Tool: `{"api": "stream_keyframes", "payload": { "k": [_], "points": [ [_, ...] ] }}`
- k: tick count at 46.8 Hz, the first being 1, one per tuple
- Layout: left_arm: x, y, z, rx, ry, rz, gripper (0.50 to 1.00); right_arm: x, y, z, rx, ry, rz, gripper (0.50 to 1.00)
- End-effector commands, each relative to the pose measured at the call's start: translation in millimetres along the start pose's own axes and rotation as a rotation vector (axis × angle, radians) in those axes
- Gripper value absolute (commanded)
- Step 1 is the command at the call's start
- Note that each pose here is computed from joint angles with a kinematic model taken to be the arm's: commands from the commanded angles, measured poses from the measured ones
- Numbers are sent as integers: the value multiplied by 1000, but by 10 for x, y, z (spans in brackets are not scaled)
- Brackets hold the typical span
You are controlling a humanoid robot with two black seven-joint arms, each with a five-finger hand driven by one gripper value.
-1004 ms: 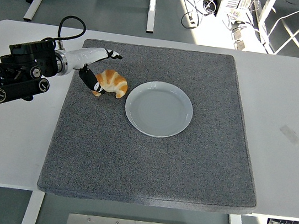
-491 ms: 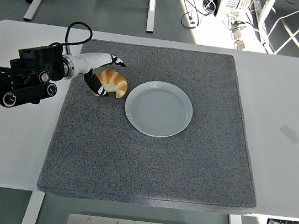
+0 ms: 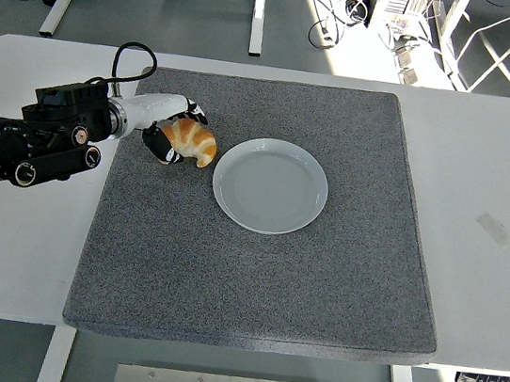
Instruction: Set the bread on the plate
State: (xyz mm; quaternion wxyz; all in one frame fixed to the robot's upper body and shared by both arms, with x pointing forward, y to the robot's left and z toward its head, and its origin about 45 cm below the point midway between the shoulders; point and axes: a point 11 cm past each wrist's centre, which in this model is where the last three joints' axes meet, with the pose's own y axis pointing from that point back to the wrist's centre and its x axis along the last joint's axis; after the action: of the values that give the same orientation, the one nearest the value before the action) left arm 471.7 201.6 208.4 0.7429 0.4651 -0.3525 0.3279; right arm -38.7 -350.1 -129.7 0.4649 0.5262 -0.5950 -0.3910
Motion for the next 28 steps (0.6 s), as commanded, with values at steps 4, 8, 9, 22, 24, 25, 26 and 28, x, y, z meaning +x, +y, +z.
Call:
{"api": "stream_keyframes", "payload": {
  "k": [4,8,9,22,24,25,26,28],
  "points": [
    [5,0,0,0,1,1,721,0,0,-2,1,0,0,1000],
    [9,0,13,-7,5,2,678,0,0,-2,1,0,0,1000],
    [12,-1,17,-9,6,3,671,0,0,-2,1,0,0,1000],
    [218,25,26,-14,39,49,607,0,0,-2,1,0,0,1000],
    [303,31,54,-23,44,68,604,0,0,0,0,0,0,1000],
    [346,40,49,-22,45,77,602,0,0,-2,1,0,0,1000],
    [379,46,47,-22,43,83,601,0,0,0,0,0,0,1000],
    [423,62,32,-21,43,91,599,0,0,-2,1,0,0,1000]
  ]
}}
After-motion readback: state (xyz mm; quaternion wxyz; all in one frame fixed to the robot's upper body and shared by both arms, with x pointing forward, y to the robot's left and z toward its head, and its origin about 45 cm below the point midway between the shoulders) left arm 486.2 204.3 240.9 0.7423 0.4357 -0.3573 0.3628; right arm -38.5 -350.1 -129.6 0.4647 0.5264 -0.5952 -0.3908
